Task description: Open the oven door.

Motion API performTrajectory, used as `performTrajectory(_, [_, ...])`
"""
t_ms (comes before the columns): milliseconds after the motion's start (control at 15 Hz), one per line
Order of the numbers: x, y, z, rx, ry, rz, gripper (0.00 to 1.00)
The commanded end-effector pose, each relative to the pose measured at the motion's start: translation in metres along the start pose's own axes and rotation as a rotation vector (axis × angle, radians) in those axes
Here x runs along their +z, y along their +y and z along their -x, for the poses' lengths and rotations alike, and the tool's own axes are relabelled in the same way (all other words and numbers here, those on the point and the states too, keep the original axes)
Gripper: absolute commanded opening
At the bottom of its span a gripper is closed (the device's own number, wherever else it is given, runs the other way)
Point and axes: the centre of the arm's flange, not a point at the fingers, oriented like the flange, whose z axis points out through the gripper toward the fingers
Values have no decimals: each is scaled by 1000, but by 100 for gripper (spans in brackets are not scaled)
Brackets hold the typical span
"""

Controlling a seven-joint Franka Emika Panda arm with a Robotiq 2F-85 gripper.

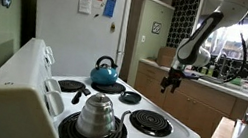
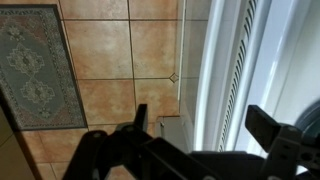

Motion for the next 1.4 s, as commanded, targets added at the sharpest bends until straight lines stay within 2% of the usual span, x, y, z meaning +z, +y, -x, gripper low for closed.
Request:
performTrajectory(0, [6, 1, 0, 3, -6, 3, 100])
performTrajectory(267, [12, 2, -4, 5, -10, 6, 100])
performTrajectory(333, [17, 3, -12, -8, 10, -13, 100])
performTrajectory(467, [35, 1, -24, -6, -1, -51, 100])
performTrajectory(867, [74, -21, -38, -59, -8, -147, 100])
performTrajectory(1333, [107, 2, -35, -96, -29, -190, 100])
